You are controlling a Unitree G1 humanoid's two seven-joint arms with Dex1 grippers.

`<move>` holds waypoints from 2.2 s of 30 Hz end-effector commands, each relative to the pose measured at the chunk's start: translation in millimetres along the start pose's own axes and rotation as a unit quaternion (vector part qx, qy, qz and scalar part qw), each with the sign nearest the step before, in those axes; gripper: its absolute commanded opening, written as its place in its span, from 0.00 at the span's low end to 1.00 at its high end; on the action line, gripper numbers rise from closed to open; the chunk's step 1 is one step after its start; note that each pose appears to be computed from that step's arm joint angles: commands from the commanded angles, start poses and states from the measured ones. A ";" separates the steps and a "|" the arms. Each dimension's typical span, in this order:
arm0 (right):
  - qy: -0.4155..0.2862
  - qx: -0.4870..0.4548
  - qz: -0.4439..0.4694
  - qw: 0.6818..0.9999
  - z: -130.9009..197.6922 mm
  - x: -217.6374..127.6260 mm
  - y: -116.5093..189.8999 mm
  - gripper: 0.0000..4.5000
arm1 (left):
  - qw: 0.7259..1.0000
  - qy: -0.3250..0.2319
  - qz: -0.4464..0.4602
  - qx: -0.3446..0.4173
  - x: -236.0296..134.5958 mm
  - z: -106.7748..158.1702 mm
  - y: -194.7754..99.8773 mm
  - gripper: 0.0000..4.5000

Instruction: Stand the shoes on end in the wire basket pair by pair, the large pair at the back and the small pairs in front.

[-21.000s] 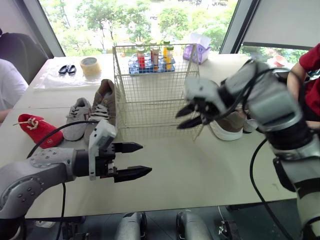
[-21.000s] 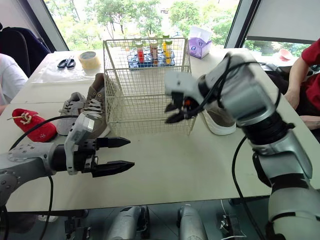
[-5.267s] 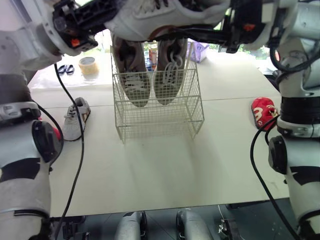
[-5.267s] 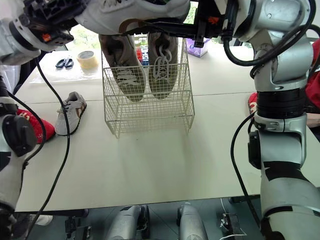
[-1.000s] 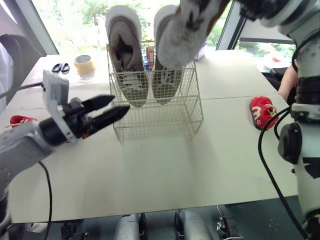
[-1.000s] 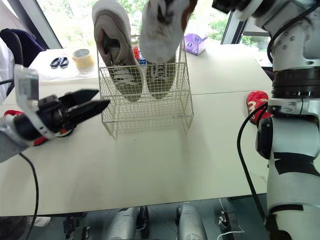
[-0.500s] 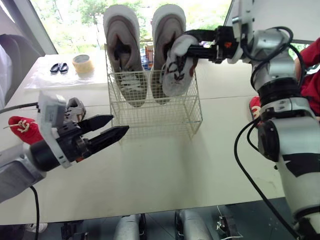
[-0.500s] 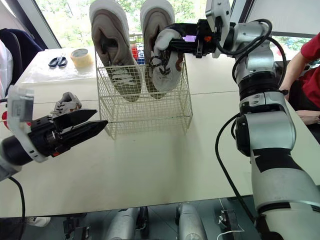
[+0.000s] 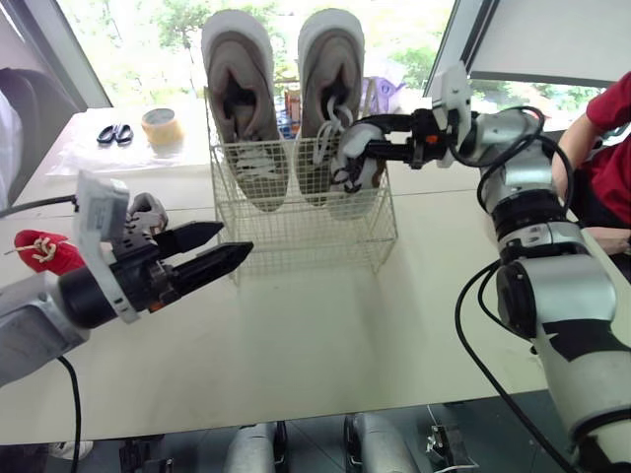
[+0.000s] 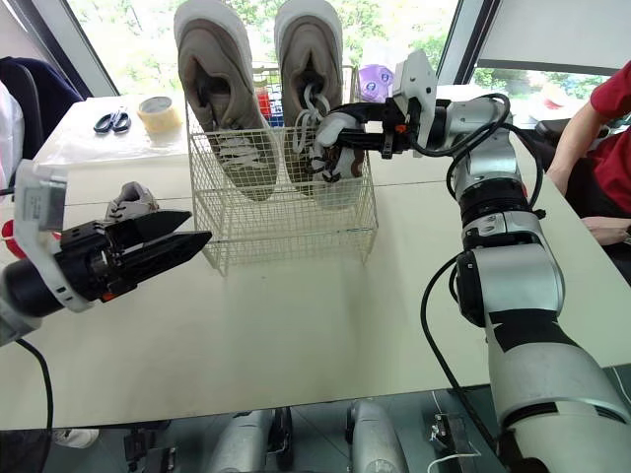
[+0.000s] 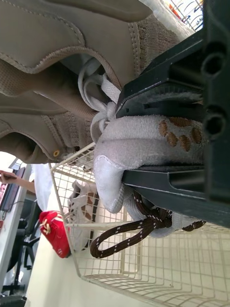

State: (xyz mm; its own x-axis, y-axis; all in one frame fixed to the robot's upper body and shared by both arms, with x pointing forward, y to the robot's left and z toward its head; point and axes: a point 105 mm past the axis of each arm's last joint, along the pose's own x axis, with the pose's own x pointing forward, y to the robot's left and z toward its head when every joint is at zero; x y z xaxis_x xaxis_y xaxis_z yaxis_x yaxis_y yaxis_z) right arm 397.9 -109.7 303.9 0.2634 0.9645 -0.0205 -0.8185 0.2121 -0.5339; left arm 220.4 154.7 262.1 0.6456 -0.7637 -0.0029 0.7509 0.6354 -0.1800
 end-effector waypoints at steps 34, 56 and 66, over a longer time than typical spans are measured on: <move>-0.008 0.053 0.186 0.981 109.4 -24.5 104.4 1.00 | 0.923 0.039 0.380 0.042 -90.5 68.1 197.6 0.99; 0.057 0.137 0.173 0.974 74.0 -16.1 166.3 1.00 | 0.884 0.219 0.412 0.021 -12.4 -29.9 280.5 0.60; 0.068 0.133 0.136 0.979 73.0 -20.7 158.8 1.00 | 0.903 0.079 0.422 -0.010 -4.1 25.5 277.2 0.05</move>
State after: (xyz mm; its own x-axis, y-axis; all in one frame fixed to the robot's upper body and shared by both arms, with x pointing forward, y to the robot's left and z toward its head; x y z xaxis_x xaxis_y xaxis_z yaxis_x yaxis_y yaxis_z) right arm 226.4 -80.9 272.1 0.0424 0.9633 -0.2650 -0.9796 -0.0121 -0.2007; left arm 424.4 330.5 184.7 0.8899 -0.0351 -0.4549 0.0437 0.9990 0.0084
